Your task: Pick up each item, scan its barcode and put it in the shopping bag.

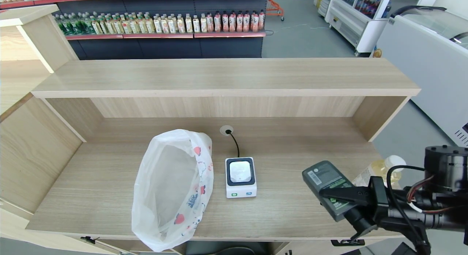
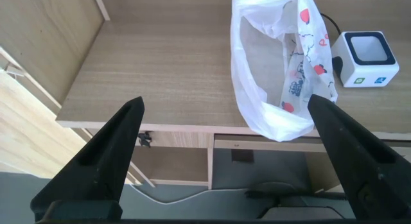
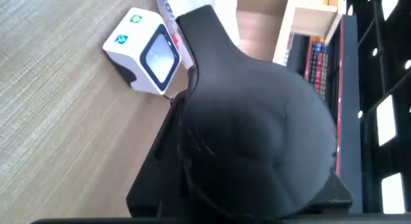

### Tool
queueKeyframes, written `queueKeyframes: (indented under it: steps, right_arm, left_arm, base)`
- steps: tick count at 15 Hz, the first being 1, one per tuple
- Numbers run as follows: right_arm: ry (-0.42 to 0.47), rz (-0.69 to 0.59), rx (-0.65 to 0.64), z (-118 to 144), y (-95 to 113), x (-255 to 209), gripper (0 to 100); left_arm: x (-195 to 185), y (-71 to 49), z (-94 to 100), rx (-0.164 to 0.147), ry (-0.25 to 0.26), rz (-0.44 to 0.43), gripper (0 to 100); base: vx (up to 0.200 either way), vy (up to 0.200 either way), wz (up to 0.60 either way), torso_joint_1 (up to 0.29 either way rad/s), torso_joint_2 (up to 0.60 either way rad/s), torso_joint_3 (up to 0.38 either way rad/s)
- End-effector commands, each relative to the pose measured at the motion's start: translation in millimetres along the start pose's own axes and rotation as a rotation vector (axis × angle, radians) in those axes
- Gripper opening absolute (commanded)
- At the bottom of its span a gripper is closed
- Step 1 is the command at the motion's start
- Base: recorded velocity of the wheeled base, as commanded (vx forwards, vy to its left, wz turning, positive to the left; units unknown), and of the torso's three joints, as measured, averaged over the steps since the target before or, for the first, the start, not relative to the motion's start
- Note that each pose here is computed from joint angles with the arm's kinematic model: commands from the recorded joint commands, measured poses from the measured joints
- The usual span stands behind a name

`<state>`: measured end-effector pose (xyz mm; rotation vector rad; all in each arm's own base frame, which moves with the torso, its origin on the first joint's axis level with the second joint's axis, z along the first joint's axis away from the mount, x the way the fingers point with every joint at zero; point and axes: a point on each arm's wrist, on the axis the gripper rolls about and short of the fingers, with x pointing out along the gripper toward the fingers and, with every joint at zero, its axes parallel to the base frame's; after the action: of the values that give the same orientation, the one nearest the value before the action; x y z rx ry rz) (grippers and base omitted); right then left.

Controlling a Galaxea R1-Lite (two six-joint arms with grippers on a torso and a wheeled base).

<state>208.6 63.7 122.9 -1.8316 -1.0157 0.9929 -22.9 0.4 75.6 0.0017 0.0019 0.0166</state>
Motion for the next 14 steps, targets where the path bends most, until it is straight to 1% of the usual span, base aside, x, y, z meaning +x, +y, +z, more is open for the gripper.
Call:
queueKeyframes:
  steps: [1,4,6,7,9,11,14]
  right_arm:
    - [-0.118,0.029,-0.045,9,16,19,0]
    - [-0.243,-0.006,-0.158,21,17,48,0]
    - [-0.239,-0.033,-0.221,17,10,51,0]
    - [-0.246,-0.076,-0.271,12,3,56,0]
    - [-0.312,-0.16,-0.327,13,-6,70,0]
    - [-0.31,-0.17,-0.354,13,-7,69,0]
    - [-0.357,-0.222,-0.391,18,-17,80,0]
  left_arm:
    - [0,0.0,0.0,0.0,0.0,0.0,100]
    - [0,0.0,-0.5,0.0,0.001,0.0,100]
    - [0,0.0,0.0,0.0,0.0,0.0,100]
    - [0,0.0,0.0,0.0,0.0,0.0,100]
    - [0,0.0,0.0,0.0,0.0,0.0,100]
    - [0,0.0,0.0,0.0,0.0,0.0,100]
    - [0,0.0,0.0,0.0,0.0,0.0,100]
  base:
    - [0.0,0.0,0.0,0.0,0.0,0.0]
    - [0.0,0.0,0.0,0.0,0.0,0.0]
    - [0.0,0.0,0.0,0.0,0.0,0.0]
    - [0.0,0.0,0.0,0.0,0.0,0.0]
    - [0.0,0.0,0.0,0.0,0.0,0.0]
    - [0.0,0.0,0.0,0.0,0.0,0.0]
    - [0.0,0.0,0.0,0.0,0.0,0.0]
